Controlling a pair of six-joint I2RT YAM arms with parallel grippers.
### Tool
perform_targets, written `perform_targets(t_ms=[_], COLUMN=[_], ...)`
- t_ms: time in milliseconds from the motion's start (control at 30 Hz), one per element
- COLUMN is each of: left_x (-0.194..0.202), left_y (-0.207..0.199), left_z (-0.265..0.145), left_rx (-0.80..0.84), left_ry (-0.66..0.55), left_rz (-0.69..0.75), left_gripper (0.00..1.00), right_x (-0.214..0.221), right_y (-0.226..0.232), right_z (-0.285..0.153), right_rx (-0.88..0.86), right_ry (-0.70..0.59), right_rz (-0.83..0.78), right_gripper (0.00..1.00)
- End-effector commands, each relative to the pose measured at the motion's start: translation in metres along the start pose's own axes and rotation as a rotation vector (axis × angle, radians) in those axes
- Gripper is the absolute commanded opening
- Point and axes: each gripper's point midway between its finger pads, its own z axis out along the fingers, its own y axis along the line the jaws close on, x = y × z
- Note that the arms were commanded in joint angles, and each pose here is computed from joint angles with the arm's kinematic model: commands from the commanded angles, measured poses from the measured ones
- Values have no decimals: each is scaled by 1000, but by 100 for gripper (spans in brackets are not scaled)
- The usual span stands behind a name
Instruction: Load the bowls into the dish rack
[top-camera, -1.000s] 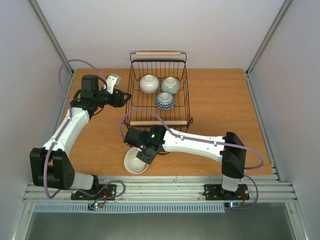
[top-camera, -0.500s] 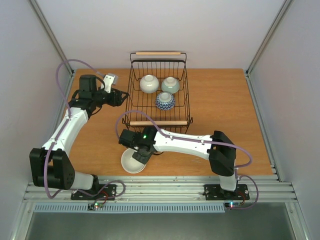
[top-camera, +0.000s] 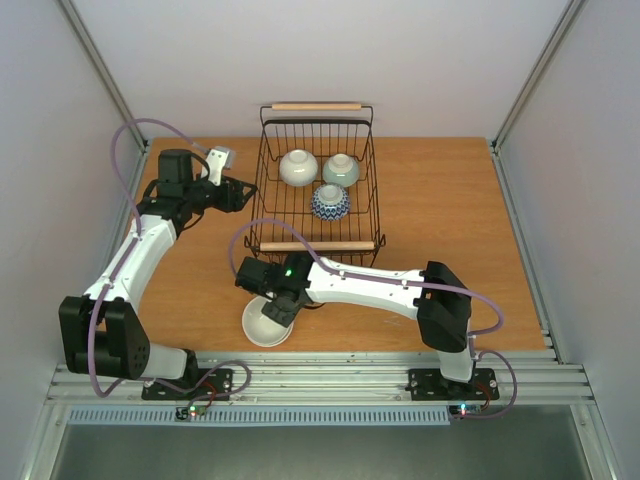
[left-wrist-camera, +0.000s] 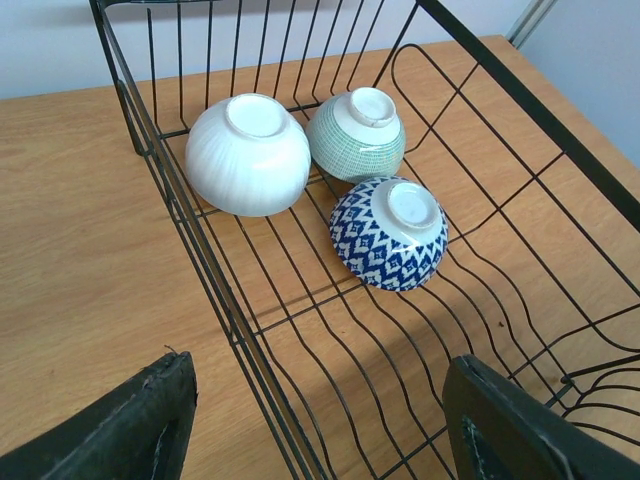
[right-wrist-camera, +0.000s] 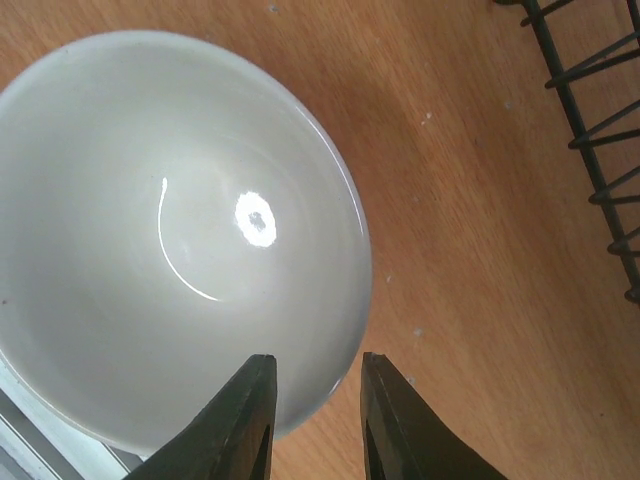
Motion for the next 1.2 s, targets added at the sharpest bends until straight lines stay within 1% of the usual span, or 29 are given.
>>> perform_targets(t_ms=[0,367,467,633,833,1167], left_x=[-17,-17,-18,-17,-18,-16], left_y=[-4,-4,-4,-4,-4,-2], left_z=[-10,-11,-12,-11,-11,-10], left_rx=[2,6,5,9,8,5], left_ry=[-65,-68,-70,-69,-70,-66], left_rz=[35,32,33,33,33,29], left_gripper=[68,68,68,68,68,68], right_x=[-12,-11,-10,-10,-10,-9], right_y=[6,7,1,-9,-8,-3], right_z=[2,17,18,11,20,27], right_rx=[-2,8,41,92,99,77], right_ry=[-29,-1,5,-4,9,20], right_rz=[6,0,8,17,13,7], right_gripper=[26,24,23,25,26,22])
